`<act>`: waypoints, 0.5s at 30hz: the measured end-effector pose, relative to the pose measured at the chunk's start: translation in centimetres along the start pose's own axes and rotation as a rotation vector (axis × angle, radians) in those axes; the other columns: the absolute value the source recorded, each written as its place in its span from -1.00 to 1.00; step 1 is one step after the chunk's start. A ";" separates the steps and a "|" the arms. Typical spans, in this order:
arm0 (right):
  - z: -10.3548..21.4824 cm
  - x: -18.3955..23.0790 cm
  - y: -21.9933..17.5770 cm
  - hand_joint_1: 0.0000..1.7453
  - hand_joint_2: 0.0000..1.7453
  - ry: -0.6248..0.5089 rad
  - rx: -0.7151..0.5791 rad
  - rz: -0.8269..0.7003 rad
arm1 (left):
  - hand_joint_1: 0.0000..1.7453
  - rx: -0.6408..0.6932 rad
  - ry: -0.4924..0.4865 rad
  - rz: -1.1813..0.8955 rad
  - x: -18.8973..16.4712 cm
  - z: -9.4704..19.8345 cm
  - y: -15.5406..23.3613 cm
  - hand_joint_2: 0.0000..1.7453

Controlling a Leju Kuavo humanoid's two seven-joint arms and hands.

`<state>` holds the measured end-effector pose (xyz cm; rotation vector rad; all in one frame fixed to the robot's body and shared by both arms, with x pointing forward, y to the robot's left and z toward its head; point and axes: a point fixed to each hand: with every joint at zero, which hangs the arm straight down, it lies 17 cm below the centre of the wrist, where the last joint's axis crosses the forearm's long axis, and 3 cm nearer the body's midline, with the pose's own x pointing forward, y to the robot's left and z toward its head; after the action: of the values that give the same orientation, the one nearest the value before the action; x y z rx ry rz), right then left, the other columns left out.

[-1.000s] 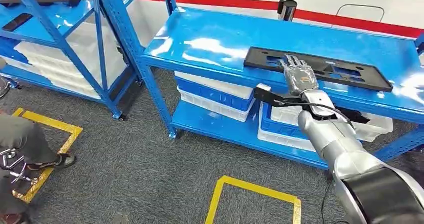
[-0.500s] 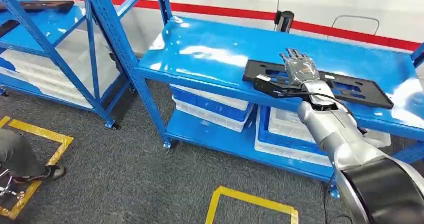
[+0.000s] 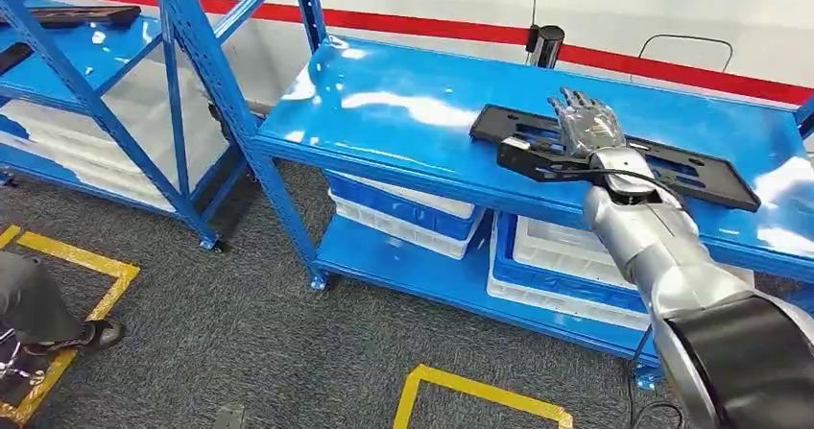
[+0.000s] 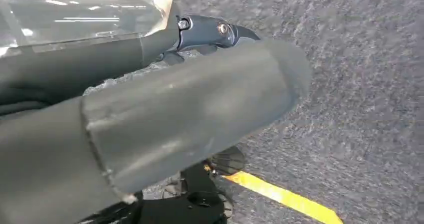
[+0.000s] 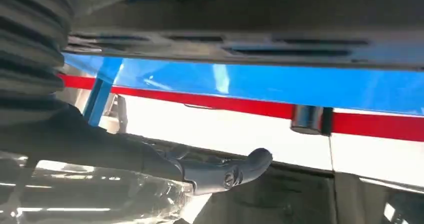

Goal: Take the parts from the cabinet and place them on the table.

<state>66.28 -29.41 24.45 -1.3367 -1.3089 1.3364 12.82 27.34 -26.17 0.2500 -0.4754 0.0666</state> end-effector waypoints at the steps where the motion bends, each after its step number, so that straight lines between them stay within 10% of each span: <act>1: 0.1 0.1 0.2 0.54 1.00 -0.004 0.004 -0.001 | -1.00 0.009 -0.018 0.001 0.4 0.0 0.1 -1.00; 12: 0.2 0.3 0.6 0.54 1.00 -0.011 0.009 -0.007 | -1.00 0.018 -0.043 0.004 0.8 0.0 0.3 -1.00; 15: 1.0 1.8 1.6 0.98 1.00 -0.077 -0.026 -0.059 | -1.00 0.053 -0.089 0.045 1.7 -0.1 1.1 -1.00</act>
<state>65.27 -27.98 22.57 -1.2652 -1.4109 1.3468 14.27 28.46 -25.25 0.2950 -0.5689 0.1123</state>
